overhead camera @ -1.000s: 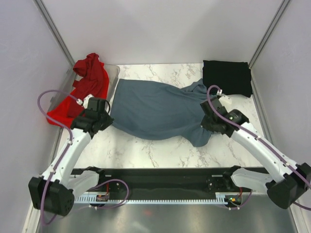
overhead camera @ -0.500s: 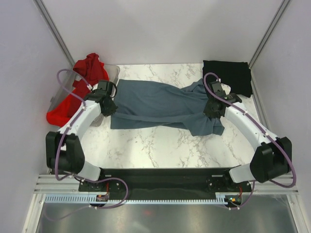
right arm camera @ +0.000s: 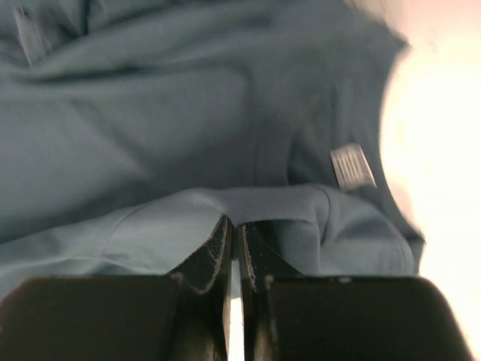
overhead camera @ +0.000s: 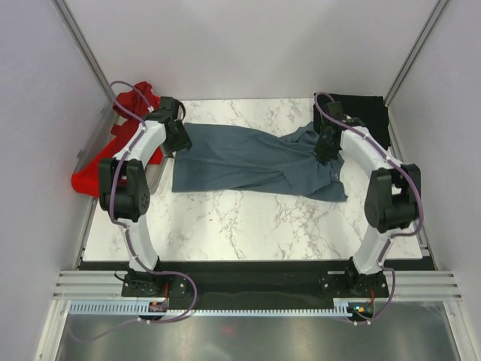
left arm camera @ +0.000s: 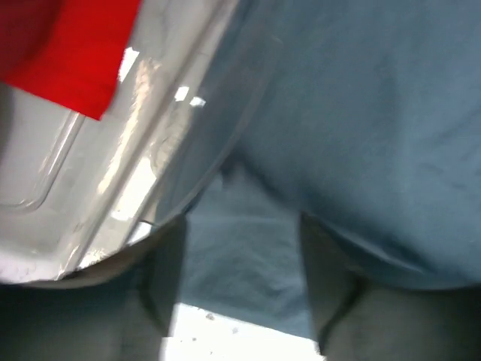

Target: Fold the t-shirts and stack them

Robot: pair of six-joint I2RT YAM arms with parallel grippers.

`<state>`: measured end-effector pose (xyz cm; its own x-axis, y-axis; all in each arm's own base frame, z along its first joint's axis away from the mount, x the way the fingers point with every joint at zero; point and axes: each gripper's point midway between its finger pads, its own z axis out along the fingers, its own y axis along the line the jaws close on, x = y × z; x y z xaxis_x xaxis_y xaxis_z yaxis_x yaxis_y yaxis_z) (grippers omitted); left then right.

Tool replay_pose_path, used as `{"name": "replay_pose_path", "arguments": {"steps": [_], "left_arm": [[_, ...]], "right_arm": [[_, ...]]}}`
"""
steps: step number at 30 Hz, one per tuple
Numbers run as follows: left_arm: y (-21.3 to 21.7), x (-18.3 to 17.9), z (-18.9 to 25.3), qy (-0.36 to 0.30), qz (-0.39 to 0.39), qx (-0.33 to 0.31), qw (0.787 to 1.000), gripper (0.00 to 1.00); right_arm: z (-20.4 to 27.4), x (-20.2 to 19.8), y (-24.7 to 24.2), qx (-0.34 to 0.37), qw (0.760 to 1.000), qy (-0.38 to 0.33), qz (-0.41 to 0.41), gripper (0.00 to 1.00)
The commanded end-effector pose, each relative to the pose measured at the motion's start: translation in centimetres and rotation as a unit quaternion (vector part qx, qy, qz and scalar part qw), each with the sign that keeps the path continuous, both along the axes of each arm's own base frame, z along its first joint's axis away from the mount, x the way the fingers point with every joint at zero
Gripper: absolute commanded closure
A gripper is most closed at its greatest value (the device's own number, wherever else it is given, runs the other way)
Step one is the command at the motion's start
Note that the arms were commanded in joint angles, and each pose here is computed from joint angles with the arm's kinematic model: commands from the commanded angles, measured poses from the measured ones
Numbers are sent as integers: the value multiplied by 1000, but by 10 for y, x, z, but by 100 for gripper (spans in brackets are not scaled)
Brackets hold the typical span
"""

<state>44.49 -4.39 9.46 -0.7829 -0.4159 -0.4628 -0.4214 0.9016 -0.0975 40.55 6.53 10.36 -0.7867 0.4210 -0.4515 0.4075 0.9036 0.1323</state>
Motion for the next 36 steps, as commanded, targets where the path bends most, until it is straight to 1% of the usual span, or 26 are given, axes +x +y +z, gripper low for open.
{"name": "replay_pose_path", "arguments": {"steps": [1,2,3,4,5,6,7,8,9,10,11,12,13,15,16,17,19,20,22,28,30,32,33,34,36], "left_arm": [[-12,-12,15,18,-47,-10,999,25],[-13,-15,38,-21,-45,-14,999,16],[-13,-23,41,-26,-46,-17,998,14],[-12,-41,29,-10,-45,-19,999,13],[-12,-48,49,-43,-40,-28,998,13],[-13,-57,49,-46,-38,-33,998,13],[-12,-77,34,-31,-34,-38,998,13],[-14,-85,33,-36,-27,-50,998,13],[-14,-89,47,-71,-22,-59,995,14],[-14,-107,29,-54,-18,-64,996,14],[-16,-111,26,-62,-10,-76,995,14],[-15,-116,25,-69,-5,-79,994,14],[-14,-123,17,-76,0,-81,994,14],[-13,-128,8,-74,13,-84,994,15],[-13,-130,2,-72,15,-86,994,15],[-14,-131,-2,-71,18,-90,993,15],[-14,-133,-11,-67,23,-92,993,15],[-14,-128,-12,-76,28,-95,992,15],[-13,-129,-21,-72,33,-94,992,15],[0,-122,-39,-77,71,-67,992,14],[3,-116,-41,-90,81,-60,991,14],[4,-114,-47,-91,89,-60,990,14],[5,-111,-53,-87,93,-57,990,16],[6,-109,-56,-88,99,-55,990,16],[6,-104,-61,-86,104,-55,989,19]], "right_arm": [[0,21,3,33,998,11,58,83],[9,19,-3,29,998,-4,52,53],[14,15,-12,17,999,-17,40,28],[2,-3,-18,17,999,-2,32,2],[22,-7,-27,25,999,-38,10,2],[22,-15,-30,30,999,-41,3,2],[5,-37,-32,39,999,-19,-4,2],[18,-45,-37,45,998,-43,-14,2],[19,-52,-38,54,997,-53,-26,2],[1,-73,-38,58,997,-33,-33,2],[11,-76,-41,66,995,-64,-39,2],[7,-83,-41,73,994,-65,-44,2],[-8,-97,-36,87,994,-49,-43,3],[-14,-101,-42,100,992,-57,-54,6],[-27,-110,-41,106,992,-43,-55,8],[-35,-112,-41,114,992,-33,-52,18],[-46,-113,-44,118,991,-29,-57,30],[-52,-112,-48,119,991,-26,-62,35],[-55,-106,-51,120,990,-34,-64,38],[-68,-91,-65,108,991,-30,-74,40],[-75,-89,-72,102,991,-22,-79,41],[-84,-89,-77,104,991,-11,-84,47],[-85,-88,-78,107,991,-11,-84,53],[-90,-91,-79,110,990,-5,-86,64],[-93,-92,-80,111,990,-3,-87,74]]}}
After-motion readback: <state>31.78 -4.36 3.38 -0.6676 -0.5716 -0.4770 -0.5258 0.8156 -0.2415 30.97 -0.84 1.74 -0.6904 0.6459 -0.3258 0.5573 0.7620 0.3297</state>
